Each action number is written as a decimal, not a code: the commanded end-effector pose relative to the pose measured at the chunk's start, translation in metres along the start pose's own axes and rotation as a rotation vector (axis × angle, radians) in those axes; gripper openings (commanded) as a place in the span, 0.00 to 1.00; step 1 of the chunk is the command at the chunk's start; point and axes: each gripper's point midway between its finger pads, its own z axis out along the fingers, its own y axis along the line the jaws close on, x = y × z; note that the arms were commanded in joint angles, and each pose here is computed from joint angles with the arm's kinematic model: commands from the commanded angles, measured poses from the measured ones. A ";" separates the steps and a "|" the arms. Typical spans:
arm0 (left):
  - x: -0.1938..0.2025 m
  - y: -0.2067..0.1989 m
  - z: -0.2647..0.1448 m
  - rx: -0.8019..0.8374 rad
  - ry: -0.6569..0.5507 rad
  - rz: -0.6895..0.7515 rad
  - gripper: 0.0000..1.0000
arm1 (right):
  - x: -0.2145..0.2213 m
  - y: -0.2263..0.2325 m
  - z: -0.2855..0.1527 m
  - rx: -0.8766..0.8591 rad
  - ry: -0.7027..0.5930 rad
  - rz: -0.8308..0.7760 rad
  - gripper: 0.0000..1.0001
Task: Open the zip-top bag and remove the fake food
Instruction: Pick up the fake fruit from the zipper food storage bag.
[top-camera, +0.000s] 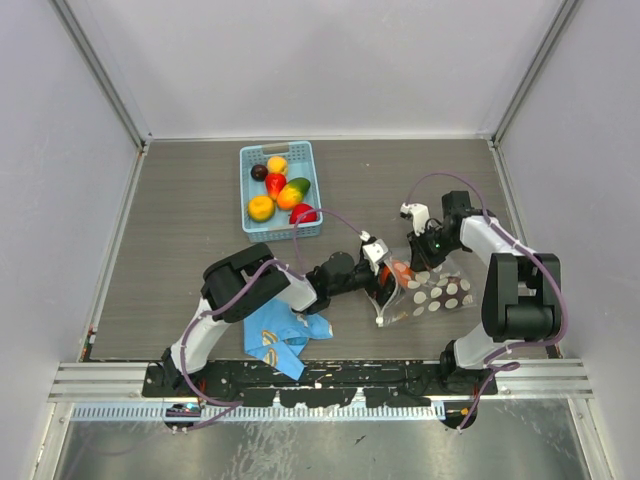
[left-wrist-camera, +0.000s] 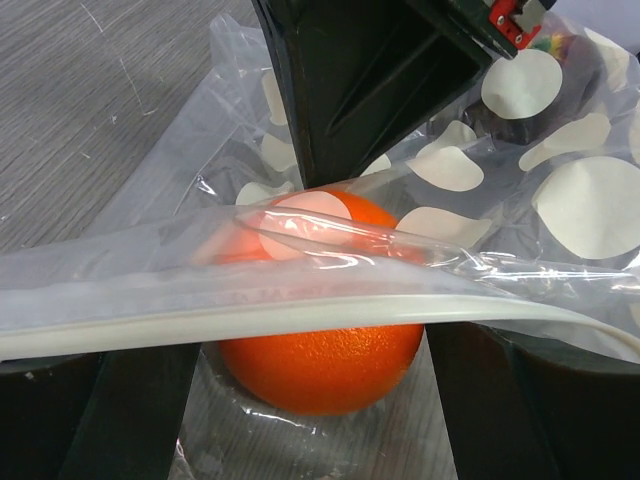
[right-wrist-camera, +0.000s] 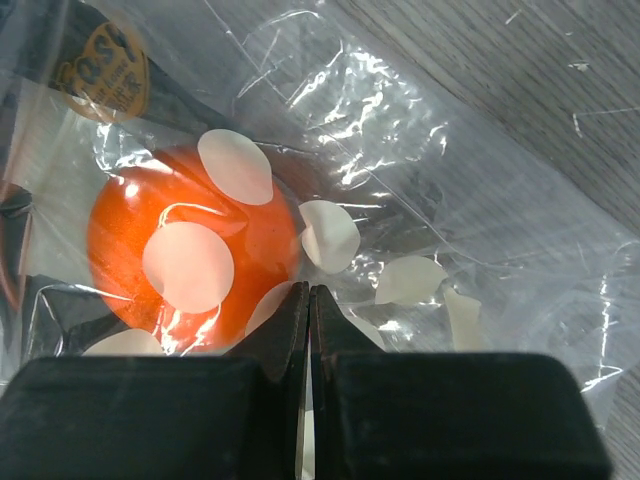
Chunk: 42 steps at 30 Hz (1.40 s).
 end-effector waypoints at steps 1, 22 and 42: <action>-0.022 0.005 0.009 -0.020 -0.067 0.006 0.88 | -0.016 0.005 -0.002 -0.027 -0.029 -0.045 0.05; -0.030 0.006 -0.001 -0.027 -0.094 0.000 0.17 | -0.035 0.002 -0.021 0.055 -0.101 -0.075 0.33; -0.036 0.014 -0.018 -0.012 -0.098 0.067 0.04 | -0.023 0.085 -0.085 -0.314 -0.326 -0.442 0.68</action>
